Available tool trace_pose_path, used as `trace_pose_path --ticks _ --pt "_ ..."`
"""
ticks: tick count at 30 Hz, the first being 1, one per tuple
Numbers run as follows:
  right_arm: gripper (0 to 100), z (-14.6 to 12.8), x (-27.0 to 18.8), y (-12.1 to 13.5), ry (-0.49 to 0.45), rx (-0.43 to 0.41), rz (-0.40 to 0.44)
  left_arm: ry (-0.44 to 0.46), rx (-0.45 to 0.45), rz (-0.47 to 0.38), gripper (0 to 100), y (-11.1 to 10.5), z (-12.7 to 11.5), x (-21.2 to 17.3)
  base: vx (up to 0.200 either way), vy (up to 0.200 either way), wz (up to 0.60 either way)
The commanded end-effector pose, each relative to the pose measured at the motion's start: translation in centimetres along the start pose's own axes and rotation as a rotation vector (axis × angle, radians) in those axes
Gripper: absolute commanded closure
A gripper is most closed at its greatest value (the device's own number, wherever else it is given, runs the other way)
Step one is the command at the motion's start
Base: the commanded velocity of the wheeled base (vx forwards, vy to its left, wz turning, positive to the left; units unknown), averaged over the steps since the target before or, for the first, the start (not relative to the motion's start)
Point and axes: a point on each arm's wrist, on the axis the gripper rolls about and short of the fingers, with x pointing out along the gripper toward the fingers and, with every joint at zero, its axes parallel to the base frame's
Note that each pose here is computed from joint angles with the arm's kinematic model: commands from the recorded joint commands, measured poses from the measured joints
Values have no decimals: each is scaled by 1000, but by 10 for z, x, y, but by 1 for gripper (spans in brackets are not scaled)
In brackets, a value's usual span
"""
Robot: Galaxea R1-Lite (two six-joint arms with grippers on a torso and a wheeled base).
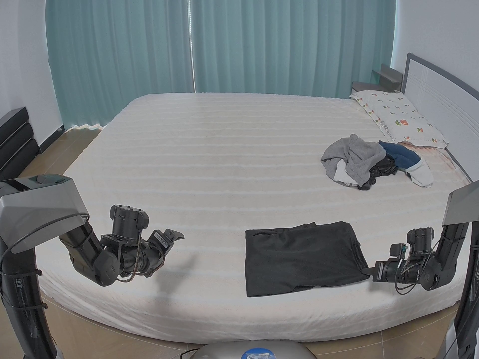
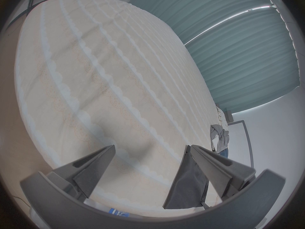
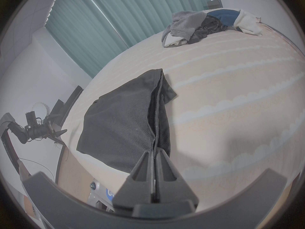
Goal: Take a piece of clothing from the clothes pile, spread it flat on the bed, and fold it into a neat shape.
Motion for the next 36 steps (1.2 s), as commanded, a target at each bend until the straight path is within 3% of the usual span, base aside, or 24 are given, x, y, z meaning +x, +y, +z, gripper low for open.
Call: trace_pose_path --ticks 1,9,12,15,22,29,36 --pt "0 -1 0 -1 5 1 -2 0 0 0 0 0 0 0 0 0 0" --pt "0 16 -2 0 -67 11 24 0 0 0 0 0 0 1 0 0 0" --pt "0 37 6 5 -141 168 62 0 -1 0 0 0 0 1 0 0 0" --pt "0 45 22 12 -169 274 92 0 -1 -1 0 0 0 1 133 0 0" --pt "0 54 51 13 -226 281 54 0 0 -1 0 0 0 1 114 0 0" --pt "0 69 70 21 -272 356 104 0 0 0 0 0 0 1 0 0 0" --pt "0 76 68 23 -346 330 141 1 1 0 0 0 -1 1 0 0 0"
